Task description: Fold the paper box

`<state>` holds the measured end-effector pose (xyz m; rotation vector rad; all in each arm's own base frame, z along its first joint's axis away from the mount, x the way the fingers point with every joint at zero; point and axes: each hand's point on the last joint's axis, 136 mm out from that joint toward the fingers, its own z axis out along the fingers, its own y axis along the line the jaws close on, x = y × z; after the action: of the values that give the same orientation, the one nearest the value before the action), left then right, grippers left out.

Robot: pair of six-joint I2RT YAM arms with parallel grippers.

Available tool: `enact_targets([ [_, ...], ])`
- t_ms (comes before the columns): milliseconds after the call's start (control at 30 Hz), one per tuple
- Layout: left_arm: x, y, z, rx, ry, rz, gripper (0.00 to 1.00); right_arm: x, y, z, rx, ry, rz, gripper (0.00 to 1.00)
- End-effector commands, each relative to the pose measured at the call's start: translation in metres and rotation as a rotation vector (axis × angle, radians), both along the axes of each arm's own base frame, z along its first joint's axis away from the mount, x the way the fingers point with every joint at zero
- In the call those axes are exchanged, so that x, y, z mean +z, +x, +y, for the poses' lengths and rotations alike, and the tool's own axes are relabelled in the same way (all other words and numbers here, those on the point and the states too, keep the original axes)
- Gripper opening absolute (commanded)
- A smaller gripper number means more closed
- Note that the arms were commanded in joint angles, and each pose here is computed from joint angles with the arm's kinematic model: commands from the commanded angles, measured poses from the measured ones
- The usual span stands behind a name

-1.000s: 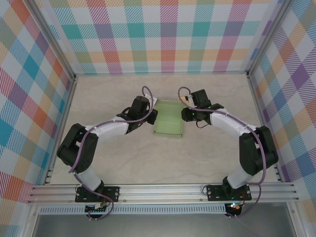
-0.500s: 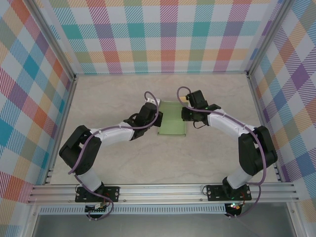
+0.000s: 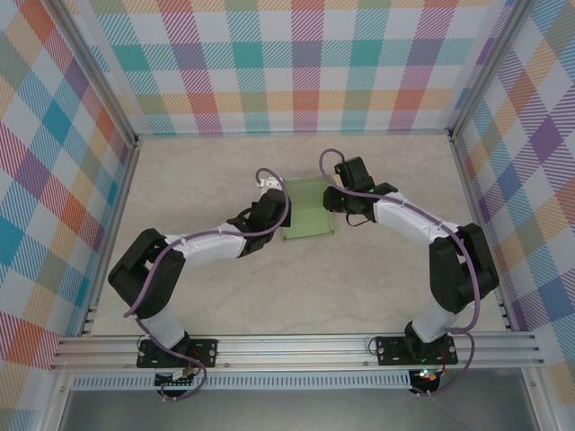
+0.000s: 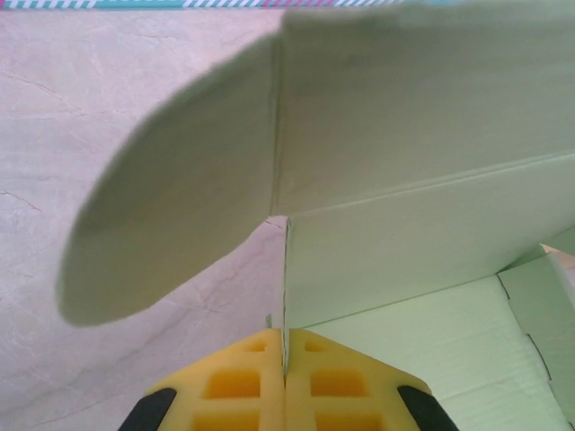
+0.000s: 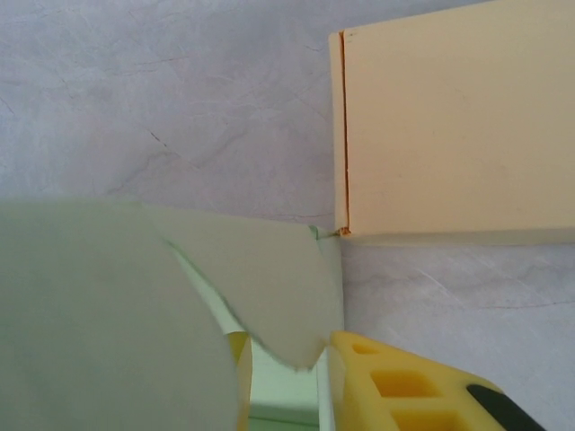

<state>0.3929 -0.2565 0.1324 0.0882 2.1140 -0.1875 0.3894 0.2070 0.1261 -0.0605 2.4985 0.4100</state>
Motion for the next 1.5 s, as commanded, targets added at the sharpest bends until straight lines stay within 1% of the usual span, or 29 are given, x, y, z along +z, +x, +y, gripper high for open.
enact_targets([
  [0,0.006,0.002,-0.005,0.019,-0.017,-0.009,0.0,0.003,0.003,0.006,0.0,0.016,0.001,0.27],
  [33,0.006,0.003,-0.007,0.014,-0.021,-0.009,0.0,0.002,0.003,0.009,0.01,0.026,0.002,0.25],
  [233,0.004,0.003,-0.013,-0.014,-0.029,-0.002,0.0,0.002,0.009,0.02,0.053,0.056,-0.005,0.25],
  [300,0.002,0.003,-0.017,-0.033,-0.027,0.002,0.0,-0.001,0.01,0.022,0.062,0.056,0.0,0.23],
  [367,0.001,0.003,-0.019,-0.045,-0.029,0.009,0.0,-0.003,0.01,0.023,0.063,0.056,0.005,0.2],
  [467,-0.001,0.004,-0.02,-0.045,-0.023,0.014,0.0,-0.006,0.01,0.021,0.058,0.043,0.007,0.2],
  [667,0.002,0.004,-0.013,-0.04,0.032,0.001,0.0,0.011,0.006,-0.008,0.032,-0.055,-0.053,0.27],
  [733,0.003,0.004,-0.013,-0.051,0.045,-0.003,0.0,0.019,0.007,-0.018,0.039,-0.055,-0.078,0.32],
  [800,0.004,0.004,-0.015,-0.069,0.053,-0.004,0.0,0.025,0.008,-0.021,0.076,-0.046,-0.105,0.4],
  [867,0.004,0.004,-0.016,-0.077,0.061,-0.003,0.0,0.029,0.011,-0.021,0.114,-0.053,-0.129,0.43],
  [1200,0.004,0.005,-0.016,-0.085,0.083,-0.001,0.0,0.028,0.036,-0.007,0.286,-0.065,-0.172,0.51],
  [1333,0.003,0.004,-0.016,-0.089,0.086,0.001,0.0,0.026,0.051,-0.006,0.313,-0.055,-0.19,0.56],
  [1467,0.002,0.004,-0.015,-0.088,0.087,0.004,0.0,0.025,0.064,-0.003,0.34,-0.041,-0.206,0.57],
])
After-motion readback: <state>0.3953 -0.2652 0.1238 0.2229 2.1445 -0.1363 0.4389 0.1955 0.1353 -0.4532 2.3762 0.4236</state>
